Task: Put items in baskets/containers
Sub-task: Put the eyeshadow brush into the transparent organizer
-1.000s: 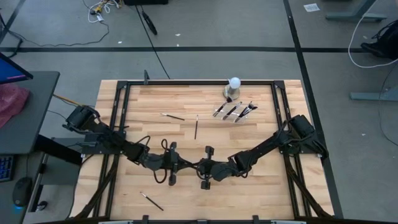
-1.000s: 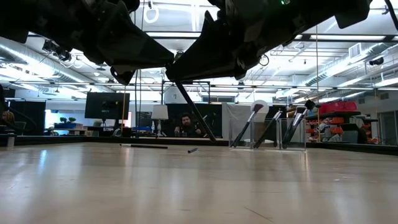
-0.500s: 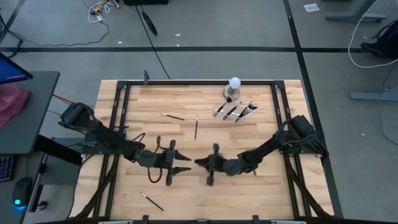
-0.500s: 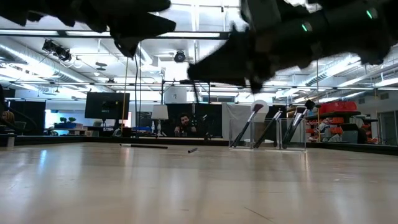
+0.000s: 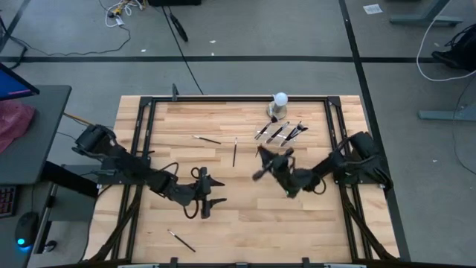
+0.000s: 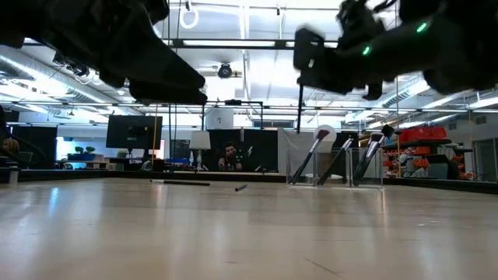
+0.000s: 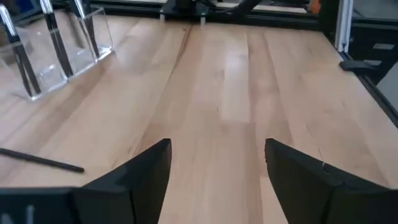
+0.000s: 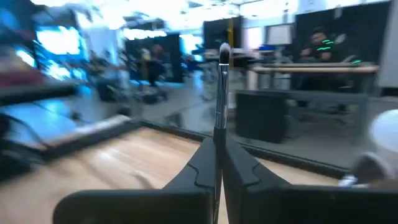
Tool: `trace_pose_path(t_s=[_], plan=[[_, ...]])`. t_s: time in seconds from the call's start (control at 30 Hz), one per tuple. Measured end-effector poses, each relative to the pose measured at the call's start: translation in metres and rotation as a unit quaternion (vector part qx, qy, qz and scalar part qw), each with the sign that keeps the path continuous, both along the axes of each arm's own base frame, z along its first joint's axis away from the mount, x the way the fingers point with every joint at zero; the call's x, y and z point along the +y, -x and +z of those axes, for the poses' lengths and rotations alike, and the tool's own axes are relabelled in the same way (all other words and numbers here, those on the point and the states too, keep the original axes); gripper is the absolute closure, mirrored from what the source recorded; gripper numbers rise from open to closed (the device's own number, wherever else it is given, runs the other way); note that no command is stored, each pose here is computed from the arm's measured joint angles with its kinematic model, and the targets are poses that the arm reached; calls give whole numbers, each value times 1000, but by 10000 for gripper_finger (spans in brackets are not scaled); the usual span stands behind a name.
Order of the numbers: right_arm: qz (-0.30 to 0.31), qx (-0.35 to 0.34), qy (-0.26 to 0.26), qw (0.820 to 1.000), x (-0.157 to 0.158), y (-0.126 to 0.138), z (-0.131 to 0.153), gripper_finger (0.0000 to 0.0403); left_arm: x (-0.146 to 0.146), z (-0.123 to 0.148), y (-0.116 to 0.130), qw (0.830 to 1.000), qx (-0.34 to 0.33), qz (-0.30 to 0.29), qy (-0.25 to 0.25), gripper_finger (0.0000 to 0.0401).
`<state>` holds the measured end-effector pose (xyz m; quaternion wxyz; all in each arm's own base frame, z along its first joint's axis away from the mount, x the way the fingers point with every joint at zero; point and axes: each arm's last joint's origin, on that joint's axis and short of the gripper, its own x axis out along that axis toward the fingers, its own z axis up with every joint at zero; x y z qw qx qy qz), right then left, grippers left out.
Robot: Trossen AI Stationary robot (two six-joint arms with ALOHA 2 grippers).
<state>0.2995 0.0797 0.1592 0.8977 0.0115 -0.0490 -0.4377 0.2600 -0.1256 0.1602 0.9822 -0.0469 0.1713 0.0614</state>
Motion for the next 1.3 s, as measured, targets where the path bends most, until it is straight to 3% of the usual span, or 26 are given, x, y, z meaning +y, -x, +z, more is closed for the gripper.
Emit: trace_pose_path(t_s=[0.17,0.27,0.47,0.93,1.3], plan=[[-65,1,7,998,-41,-7,5,398,-3,-9,-2,1000,7,1,10,154],[-94,-47,-23,994,-65,-8,6,398,-4,-11,-1,1000,11,4,9,158],[-133,-61,-34,989,-96,-7,1,397,-5,-10,-1,1000,10,3,7,163],[-141,-51,-112,982,-103,-8,-31,393,-5,-10,-1,1000,10,3,6,163],[-97,-36,-147,984,-107,-8,-40,347,-4,-10,-1,1000,10,4,8,163]])
